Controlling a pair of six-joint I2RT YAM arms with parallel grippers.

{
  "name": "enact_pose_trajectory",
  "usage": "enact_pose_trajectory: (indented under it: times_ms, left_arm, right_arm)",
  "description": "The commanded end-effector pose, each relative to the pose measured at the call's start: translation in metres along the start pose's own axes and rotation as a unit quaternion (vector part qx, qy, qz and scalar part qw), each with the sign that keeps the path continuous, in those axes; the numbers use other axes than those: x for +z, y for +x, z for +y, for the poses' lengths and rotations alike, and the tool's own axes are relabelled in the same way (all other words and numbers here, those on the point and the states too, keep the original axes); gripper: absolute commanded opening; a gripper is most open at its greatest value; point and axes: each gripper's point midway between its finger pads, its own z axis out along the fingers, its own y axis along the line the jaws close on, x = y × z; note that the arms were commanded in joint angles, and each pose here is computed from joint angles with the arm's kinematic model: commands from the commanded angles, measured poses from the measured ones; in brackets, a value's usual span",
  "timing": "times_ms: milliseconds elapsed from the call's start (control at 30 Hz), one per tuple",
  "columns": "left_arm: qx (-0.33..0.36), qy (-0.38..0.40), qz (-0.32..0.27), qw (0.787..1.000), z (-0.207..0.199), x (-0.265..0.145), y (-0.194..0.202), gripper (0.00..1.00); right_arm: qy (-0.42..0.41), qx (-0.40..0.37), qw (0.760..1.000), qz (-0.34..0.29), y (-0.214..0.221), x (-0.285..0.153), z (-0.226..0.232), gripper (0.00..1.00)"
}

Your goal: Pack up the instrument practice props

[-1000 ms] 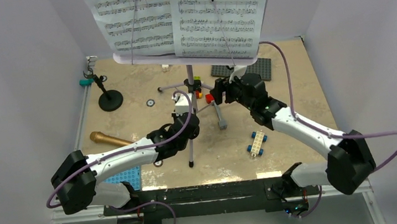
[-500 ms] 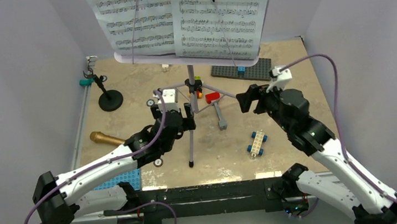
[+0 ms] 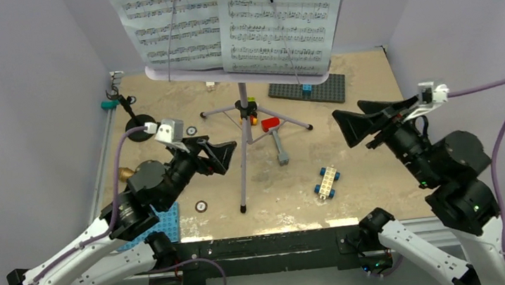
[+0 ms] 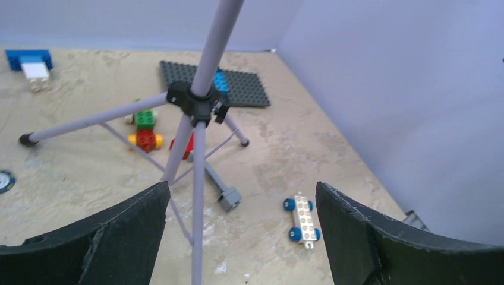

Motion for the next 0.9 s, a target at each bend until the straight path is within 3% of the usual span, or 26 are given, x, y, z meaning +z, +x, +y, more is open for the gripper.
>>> enact_pose_trajectory:
  times_ms: [0,267,533,867]
  left_arm:
    - [0.002,0.117,-0.05,0.992,-0.048,-0.02,-0.051,0.99]
    - [0.01,0.239,-0.111,0.965,-0.118,-0.032,-0.127,1.0]
    - [0.026,0.356,-0.21,0.91,-0.17,-0.051,-0.175,1.0]
    - [0.028,0.339,-0.198,0.919,-0.189,-0.032,-0.206,0.95]
  right_arm:
    - [-0.088,0.0,0.994,-0.063,-0.058,-0.022,0.044,0.89]
    - [-0.129,-0.035,0.986,-0.094,-0.103,-0.001,0.075,0.87]
    - [-0.125,-0.063,0.987,-0.075,-0.098,0.033,0.072,0.76]
    - [-0.129,-0.044,0.989,-0.051,-0.085,0.058,0.066,0.63]
